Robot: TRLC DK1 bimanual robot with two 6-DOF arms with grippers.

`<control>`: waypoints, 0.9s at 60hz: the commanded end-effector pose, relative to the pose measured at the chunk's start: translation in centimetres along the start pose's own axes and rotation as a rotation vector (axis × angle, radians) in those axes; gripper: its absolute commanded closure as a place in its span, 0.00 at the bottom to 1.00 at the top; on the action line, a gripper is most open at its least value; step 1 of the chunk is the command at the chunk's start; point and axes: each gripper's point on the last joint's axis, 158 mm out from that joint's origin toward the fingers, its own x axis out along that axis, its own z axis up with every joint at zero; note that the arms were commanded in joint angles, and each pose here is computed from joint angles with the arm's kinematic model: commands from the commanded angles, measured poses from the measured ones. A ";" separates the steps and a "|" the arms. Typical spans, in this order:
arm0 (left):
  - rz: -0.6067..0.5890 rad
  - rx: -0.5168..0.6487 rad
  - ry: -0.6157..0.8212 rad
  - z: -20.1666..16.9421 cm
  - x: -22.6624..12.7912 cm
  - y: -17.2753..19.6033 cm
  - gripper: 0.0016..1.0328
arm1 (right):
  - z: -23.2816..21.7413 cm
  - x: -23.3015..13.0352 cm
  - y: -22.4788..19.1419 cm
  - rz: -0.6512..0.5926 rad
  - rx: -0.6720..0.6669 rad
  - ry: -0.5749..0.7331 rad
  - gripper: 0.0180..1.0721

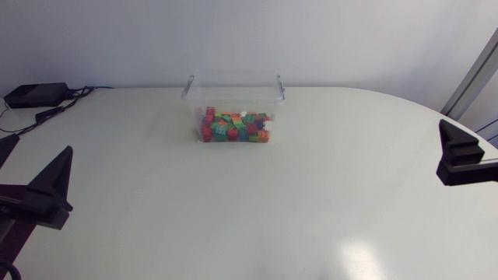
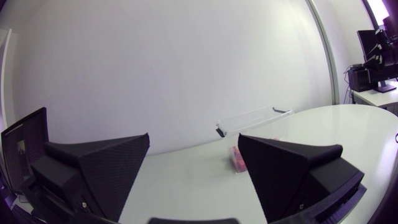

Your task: Place the duplo bricks in the container

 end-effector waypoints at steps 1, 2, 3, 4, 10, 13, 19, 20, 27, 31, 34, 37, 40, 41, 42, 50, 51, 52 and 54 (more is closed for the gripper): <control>0.014 -0.034 0.008 -1.2 0.2 0.1 0.04 | -1.7 -0.1 -0.1 -0.015 -0.005 0.010 0.04; 0.015 -0.040 0.012 -1.4 0.2 0.1 0.04 | -2.0 -0.1 0.1 -0.011 0.004 0.007 0.04; 0.015 -0.044 0.014 -1.6 0.3 0.0 0.04 | -2.2 -0.1 0.1 -0.009 0.010 0.006 0.04; 0.016 -0.049 0.017 -1.8 0.3 0.0 0.04 | -2.4 0.0 0.2 -0.006 0.017 0.004 0.04; 0.019 -0.075 0.033 -2.8 0.5 -0.1 0.04 | -3.5 0.1 0.8 0.009 0.053 -0.005 0.04; 0.021 -0.086 0.040 -3.3 0.6 -0.2 0.04 | -4.0 0.2 1.0 0.016 0.069 -0.009 0.04; 0.025 -0.111 0.056 -4.2 0.8 -0.3 0.04 | -5.0 0.4 1.5 0.032 0.104 -0.018 0.04; 0.025 -0.116 0.058 -4.4 0.9 -0.3 0.04 | -5.2 0.4 1.6 0.034 0.110 -0.019 0.04; 0.030 -0.146 0.077 -5.6 1.0 -0.5 0.04 | -6.6 0.6 2.3 0.054 0.152 -0.029 0.04; 0.033 -0.162 0.087 -6.3 1.1 -0.5 0.04 | -7.3 0.7 2.6 0.064 0.175 -0.035 0.04; 0.036 -0.175 0.095 -6.8 1.2 -0.6 0.04 | -7.9 0.8 2.9 0.072 0.192 -0.039 0.04; 0.039 -0.190 0.104 -7.4 1.3 -0.7 0.04 | -8.5 0.9 3.2 0.082 0.212 -0.043 0.04; 0.041 -0.202 0.112 -7.9 1.3 -0.8 0.04 | -9.1 1.0 3.5 0.091 0.229 -0.047 0.04; 0.042 -0.206 0.114 -8.1 1.3 -0.8 0.04 | -9.3 1.0 3.6 0.093 0.235 -0.048 0.04; 0.043 -0.210 0.116 -8.3 1.3 -0.8 0.04 | -9.4 1.0 3.7 0.096 0.240 -0.049 0.04; 0.050 -0.240 0.136 -9.6 1.4 -1.0 0.04 | -10.9 1.3 4.3 0.117 0.282 -0.058 0.04; 0.051 -0.244 0.138 -9.7 1.4 -1.0 0.04 | -11.0 1.3 4.4 0.120 0.288 -0.060 0.04; 0.052 -0.248 0.141 -9.9 1.4 -1.1 0.04 | -11.2 1.3 4.5 0.123 0.293 -0.061 0.04; 0.053 -0.250 0.142 -10.0 1.4 -1.1 0.04 | -11.3 1.3 4.5 0.124 0.295 -0.061 0.04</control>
